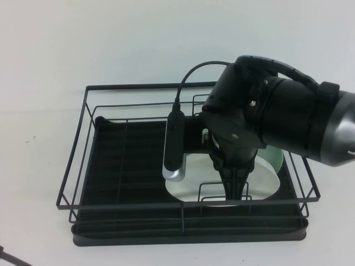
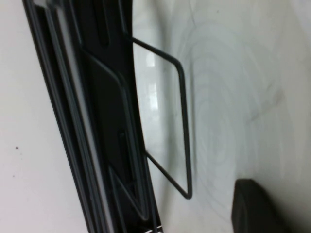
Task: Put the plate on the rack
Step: Place the plate on the rack
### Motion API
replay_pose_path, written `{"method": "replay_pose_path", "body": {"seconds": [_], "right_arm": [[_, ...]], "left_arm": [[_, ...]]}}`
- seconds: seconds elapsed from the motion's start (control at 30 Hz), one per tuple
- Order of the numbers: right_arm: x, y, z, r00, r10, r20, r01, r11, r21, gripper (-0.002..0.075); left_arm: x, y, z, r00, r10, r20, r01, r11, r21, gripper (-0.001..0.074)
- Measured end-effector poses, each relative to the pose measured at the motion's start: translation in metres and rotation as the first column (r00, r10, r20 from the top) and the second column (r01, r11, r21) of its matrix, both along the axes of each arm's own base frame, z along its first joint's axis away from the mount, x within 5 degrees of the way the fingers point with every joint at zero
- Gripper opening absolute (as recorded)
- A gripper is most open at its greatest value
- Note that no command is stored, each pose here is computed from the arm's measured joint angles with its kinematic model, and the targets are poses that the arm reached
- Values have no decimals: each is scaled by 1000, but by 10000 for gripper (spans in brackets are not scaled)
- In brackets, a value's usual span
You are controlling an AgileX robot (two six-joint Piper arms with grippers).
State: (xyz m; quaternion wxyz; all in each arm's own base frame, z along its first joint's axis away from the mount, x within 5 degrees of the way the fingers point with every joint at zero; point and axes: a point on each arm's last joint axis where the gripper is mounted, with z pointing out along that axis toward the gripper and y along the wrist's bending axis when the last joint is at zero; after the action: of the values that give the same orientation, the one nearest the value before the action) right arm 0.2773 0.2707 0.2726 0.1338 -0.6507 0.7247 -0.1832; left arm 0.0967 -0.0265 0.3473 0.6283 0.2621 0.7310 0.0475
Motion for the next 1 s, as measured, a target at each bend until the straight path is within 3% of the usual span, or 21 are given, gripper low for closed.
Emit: {"method": "replay_pose_path", "body": {"seconds": [0.27, 0.43, 0.63, 1.0], "right_arm": [[1, 1, -2, 1000, -21, 2, 21, 1000, 7, 160], [1, 1, -2, 999, -43, 2, 43, 999, 14, 213], [3, -4, -2, 987, -155, 35, 154, 988, 19, 326], [9, -12, 1, 944, -300, 139, 301, 953, 11, 348]], "left_arm": [[0, 0, -1, 1000, 0, -9, 0, 1000, 2, 1], [0, 0, -1, 1000, 0, -10, 0, 1000, 5, 1], [0, 0, -1, 1000, 0, -10, 0, 1000, 5, 1], [0, 0, -1, 1000, 0, -10, 0, 1000, 5, 1]]}}
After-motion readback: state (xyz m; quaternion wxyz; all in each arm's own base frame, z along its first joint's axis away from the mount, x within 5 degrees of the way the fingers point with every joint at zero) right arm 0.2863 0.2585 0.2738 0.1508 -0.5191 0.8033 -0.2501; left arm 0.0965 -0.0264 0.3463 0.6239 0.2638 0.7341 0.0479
